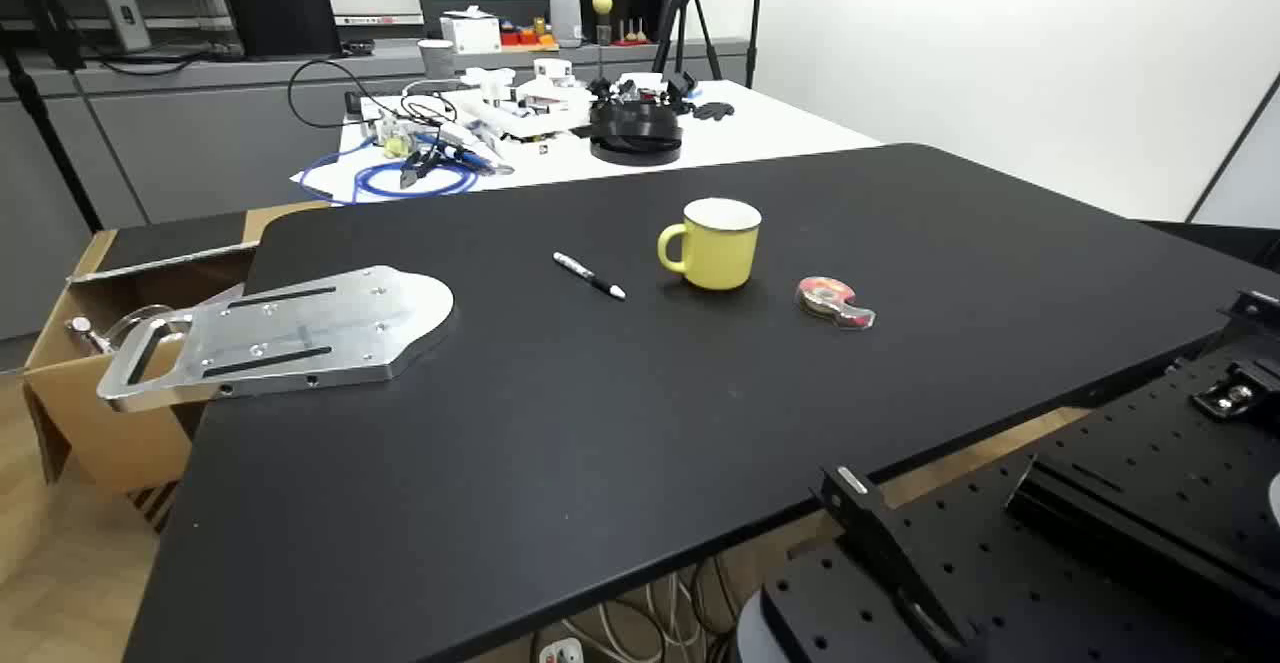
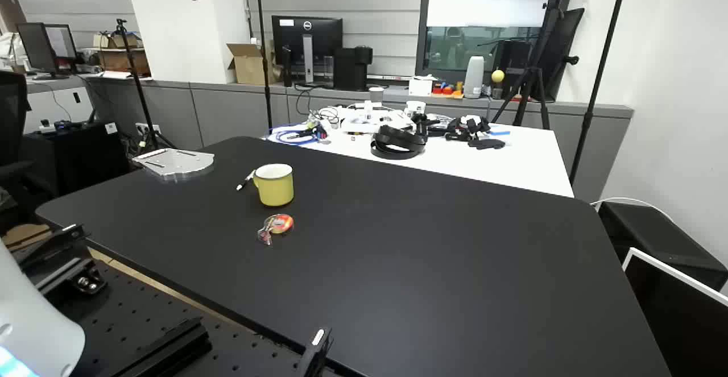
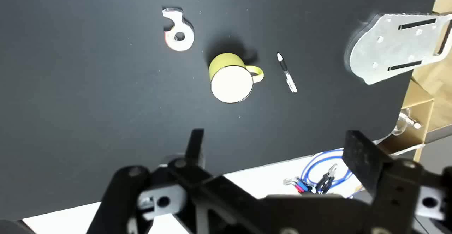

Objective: Pick the pen and put it in the cup

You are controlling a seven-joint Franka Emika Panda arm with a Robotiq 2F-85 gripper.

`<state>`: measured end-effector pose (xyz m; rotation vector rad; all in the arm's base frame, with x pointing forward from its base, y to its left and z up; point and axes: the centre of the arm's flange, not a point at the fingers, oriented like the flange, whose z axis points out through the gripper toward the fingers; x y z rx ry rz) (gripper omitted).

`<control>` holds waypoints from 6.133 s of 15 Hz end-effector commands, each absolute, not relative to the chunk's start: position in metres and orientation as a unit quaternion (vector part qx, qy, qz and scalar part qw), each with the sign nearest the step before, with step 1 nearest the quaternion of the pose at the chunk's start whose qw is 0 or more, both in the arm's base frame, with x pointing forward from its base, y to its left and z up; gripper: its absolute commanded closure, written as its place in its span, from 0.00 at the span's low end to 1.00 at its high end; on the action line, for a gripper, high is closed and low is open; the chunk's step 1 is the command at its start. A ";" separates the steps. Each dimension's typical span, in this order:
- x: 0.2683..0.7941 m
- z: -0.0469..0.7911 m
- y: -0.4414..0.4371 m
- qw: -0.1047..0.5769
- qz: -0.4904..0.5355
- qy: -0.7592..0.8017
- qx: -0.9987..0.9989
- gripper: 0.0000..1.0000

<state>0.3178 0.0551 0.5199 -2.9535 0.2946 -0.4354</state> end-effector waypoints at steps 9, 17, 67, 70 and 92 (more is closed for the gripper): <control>0.318 0.520 0.055 0.071 -0.145 0.098 -0.982 0.00; 0.335 0.511 0.056 0.065 -0.136 0.064 -0.987 0.00; 0.605 0.249 0.214 0.033 -0.035 -0.156 -0.987 0.00; 0.598 0.232 0.222 0.024 -0.032 -0.149 -0.988 0.00; 0.591 0.134 0.231 -0.003 -0.073 -0.135 -0.988 0.00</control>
